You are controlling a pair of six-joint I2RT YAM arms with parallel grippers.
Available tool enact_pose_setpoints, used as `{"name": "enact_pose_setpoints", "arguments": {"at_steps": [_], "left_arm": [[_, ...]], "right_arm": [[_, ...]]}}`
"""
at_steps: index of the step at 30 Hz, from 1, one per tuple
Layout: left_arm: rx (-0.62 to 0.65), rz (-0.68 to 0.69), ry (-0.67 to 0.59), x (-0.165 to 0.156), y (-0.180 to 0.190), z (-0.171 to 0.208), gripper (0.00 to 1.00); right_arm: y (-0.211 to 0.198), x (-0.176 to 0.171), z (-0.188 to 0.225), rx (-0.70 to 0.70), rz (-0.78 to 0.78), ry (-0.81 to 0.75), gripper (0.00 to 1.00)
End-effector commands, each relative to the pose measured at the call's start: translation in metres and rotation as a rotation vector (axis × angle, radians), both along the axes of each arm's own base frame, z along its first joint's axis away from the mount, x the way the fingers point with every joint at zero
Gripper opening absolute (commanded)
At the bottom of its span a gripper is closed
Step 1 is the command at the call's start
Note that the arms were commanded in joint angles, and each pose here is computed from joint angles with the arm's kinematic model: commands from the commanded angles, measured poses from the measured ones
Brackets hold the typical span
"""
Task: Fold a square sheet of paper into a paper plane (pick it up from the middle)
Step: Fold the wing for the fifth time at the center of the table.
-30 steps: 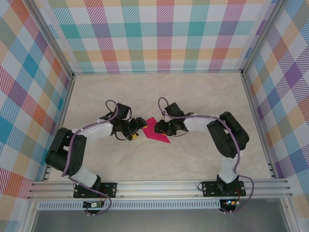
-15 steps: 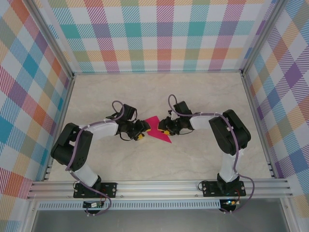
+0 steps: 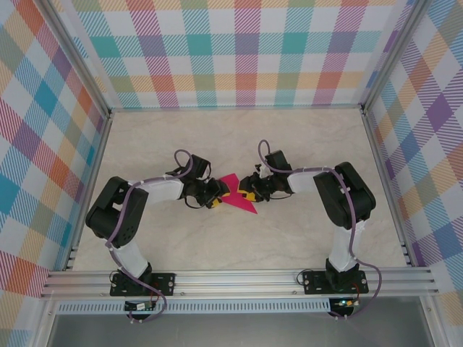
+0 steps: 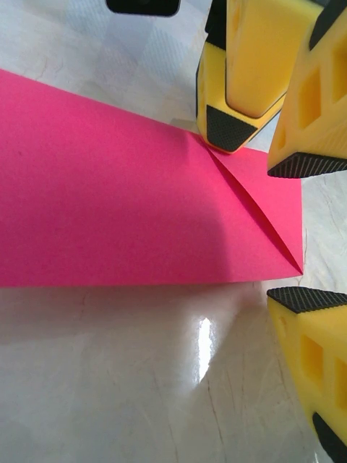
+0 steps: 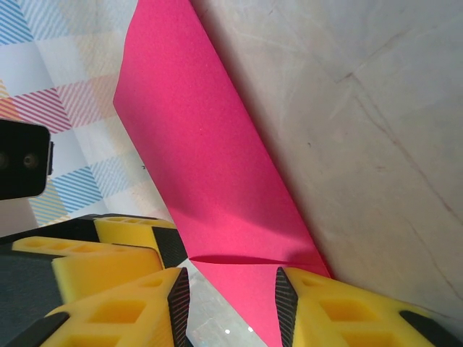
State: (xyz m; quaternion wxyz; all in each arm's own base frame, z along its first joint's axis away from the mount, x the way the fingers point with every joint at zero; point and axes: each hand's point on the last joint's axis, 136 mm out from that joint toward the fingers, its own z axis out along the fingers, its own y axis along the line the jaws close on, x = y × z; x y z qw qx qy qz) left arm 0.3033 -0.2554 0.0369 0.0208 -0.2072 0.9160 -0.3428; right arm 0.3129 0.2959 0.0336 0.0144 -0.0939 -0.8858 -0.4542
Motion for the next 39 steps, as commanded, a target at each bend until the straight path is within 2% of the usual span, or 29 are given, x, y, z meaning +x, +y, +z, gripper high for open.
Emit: {"name": "enact_pose_setpoints", "arguments": {"at_steps": [1,6,15,26,39], "left_arm": [[0.0,-0.012,-0.001,0.0,-0.006,0.005,0.46],[-0.033,-0.03,-0.004,0.0,-0.013,0.005,0.46],[-0.112,-0.064,-0.03,0.003,-0.03,0.015,0.32],[-0.114,-0.039,-0.041,0.003,-0.027,0.012,0.26],[-0.067,-0.041,-0.041,0.002,-0.02,0.008,0.01]], "right_arm": [[-0.01,-0.008,-0.021,-0.042,-0.021,0.073,0.4],[-0.01,-0.008,-0.022,-0.044,-0.021,0.076,0.4],[-0.005,-0.006,-0.013,-0.001,-0.012,0.06,0.41],[-0.007,-0.001,-0.01,-0.009,-0.032,0.042,0.42],[-0.009,0.005,0.009,-0.011,-0.02,-0.03,0.42]]}}
